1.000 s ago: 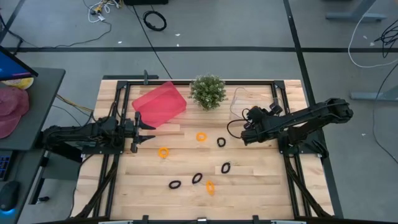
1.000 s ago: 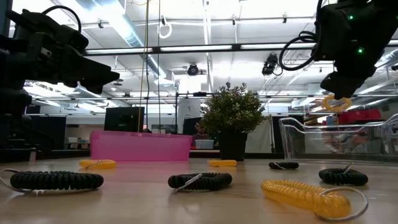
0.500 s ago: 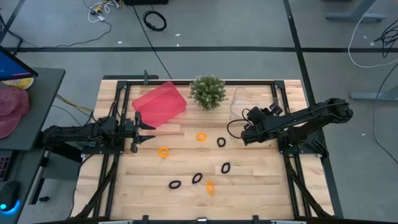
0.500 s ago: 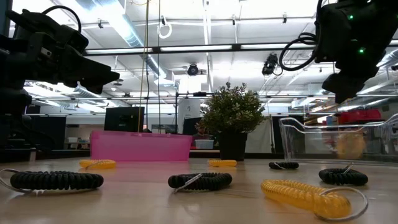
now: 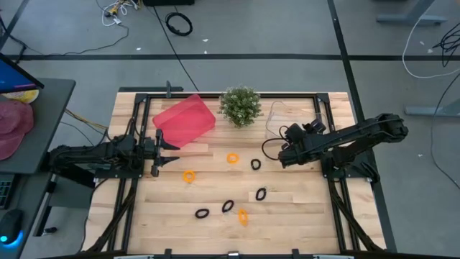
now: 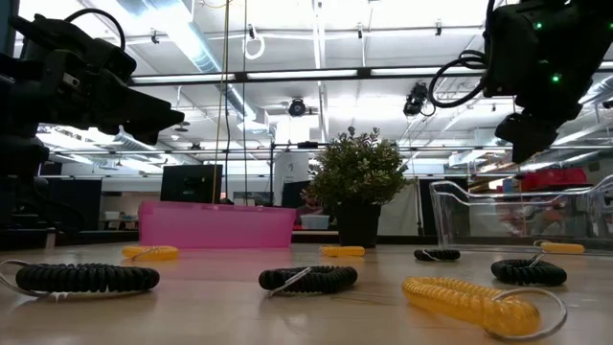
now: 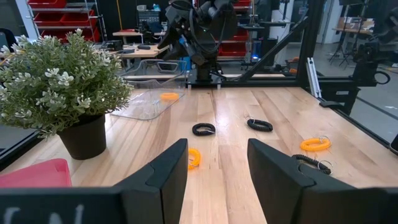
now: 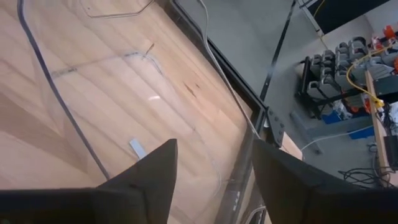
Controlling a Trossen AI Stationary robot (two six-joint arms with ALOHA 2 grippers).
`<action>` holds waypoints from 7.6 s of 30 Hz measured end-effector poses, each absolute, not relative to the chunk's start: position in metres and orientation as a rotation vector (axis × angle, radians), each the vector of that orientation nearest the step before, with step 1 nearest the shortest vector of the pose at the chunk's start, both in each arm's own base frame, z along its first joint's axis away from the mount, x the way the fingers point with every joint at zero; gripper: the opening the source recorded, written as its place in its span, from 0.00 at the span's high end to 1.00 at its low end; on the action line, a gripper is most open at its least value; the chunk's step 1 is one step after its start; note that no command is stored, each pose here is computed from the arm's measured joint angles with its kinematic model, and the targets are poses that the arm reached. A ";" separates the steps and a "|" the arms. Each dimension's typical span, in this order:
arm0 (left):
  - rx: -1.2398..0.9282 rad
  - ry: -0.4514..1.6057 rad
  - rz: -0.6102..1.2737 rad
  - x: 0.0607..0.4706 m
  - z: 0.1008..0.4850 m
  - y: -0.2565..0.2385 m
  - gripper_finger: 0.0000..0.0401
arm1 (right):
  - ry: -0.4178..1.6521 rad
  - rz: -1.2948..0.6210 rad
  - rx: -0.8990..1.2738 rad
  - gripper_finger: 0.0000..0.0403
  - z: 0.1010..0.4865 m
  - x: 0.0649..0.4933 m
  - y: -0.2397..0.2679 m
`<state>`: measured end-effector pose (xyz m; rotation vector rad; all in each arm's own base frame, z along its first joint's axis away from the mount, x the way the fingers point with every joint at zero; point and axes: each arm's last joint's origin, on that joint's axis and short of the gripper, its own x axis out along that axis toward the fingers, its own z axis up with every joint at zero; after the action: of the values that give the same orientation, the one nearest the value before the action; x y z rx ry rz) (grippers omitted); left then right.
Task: Sort spring keychains
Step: Put the bottom orange spring keychain into the transparent bin
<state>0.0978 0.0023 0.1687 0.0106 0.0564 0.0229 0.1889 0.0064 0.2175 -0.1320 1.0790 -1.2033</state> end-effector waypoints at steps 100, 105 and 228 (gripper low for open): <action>0.011 0.046 0.023 0.098 0.169 0.002 0.57 | 1.229 0.256 -0.303 0.48 0.128 0.373 0.187; 0.011 0.045 0.023 0.098 0.170 0.002 0.57 | 1.241 0.276 -0.277 0.55 0.128 0.374 0.183; 0.011 0.043 0.023 0.098 0.170 0.002 0.57 | 1.079 -1.447 -0.062 0.45 0.213 0.228 -0.014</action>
<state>0.0979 0.0023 0.1700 0.0108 0.0427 0.0226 0.2285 -0.0140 0.2127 -0.0616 1.0793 -1.4467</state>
